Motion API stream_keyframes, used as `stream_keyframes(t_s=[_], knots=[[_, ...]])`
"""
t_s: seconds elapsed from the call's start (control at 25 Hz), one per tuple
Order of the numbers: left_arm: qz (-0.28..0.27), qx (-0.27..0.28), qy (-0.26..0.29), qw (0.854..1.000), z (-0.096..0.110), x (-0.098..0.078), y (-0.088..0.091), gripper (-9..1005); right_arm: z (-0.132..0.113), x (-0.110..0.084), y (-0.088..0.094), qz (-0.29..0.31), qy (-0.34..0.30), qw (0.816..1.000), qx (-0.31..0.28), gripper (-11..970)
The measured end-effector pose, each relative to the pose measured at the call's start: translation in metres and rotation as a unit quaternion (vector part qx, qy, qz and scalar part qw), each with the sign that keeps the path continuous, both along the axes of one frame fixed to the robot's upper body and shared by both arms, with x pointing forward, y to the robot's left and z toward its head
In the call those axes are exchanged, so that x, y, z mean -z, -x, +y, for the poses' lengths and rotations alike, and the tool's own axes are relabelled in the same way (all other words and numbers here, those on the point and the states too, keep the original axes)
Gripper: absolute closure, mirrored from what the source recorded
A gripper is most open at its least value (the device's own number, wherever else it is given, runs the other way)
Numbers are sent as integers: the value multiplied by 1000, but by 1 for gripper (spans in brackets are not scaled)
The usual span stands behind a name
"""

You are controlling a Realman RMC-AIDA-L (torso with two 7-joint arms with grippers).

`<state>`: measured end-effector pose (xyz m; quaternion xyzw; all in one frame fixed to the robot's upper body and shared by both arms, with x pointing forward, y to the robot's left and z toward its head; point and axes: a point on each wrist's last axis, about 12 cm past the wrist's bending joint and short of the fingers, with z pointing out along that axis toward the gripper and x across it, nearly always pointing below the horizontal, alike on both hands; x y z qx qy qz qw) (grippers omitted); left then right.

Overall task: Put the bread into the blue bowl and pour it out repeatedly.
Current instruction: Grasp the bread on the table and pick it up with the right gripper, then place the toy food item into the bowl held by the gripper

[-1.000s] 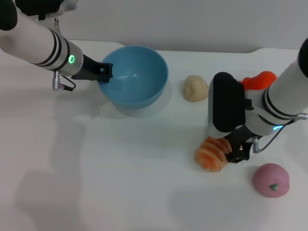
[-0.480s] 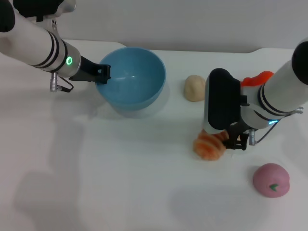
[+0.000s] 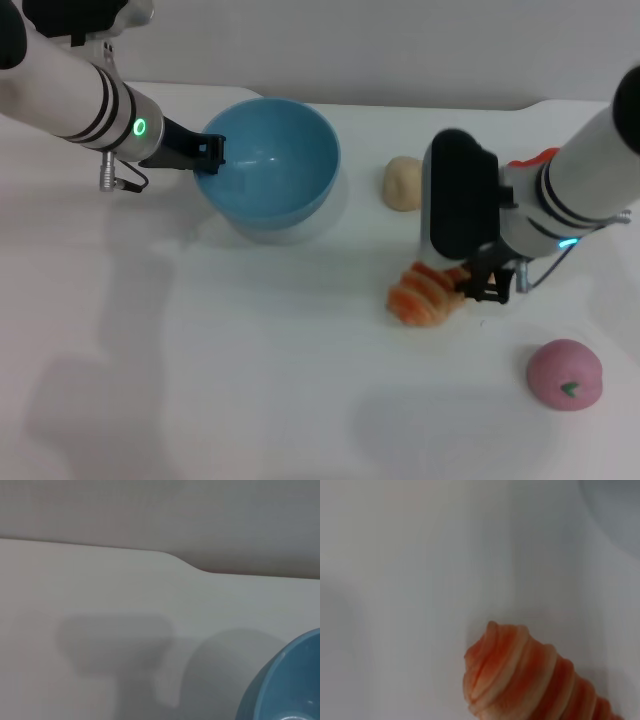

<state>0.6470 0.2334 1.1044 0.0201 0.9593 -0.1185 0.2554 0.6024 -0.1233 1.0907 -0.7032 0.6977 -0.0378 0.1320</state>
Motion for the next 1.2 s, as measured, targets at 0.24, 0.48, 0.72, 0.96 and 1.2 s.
stream_keyframes(t_s=[0.24, 0.48, 0.72, 0.96, 1.2], knots=[[0, 2, -3, 1000, 1, 0, 0, 998, -4, -21, -6, -16, -36, 999, 20, 678], [-2, 9, -7, 1000, 1, 0, 0, 997, -11, -34, -14, -32, -51, 997, 38, 740], [-1, 19, -11, 1000, -1, -1, 0, 996, -6, -69, -24, -85, -81, 992, 36, 802], [3, 26, -16, 1000, -3, 0, 1, 997, 16, -102, -22, -132, -110, 985, -4, 831], [15, 44, -18, 999, -7, 2, 5, 997, 45, -116, -14, -152, -138, 977, -58, 855]])
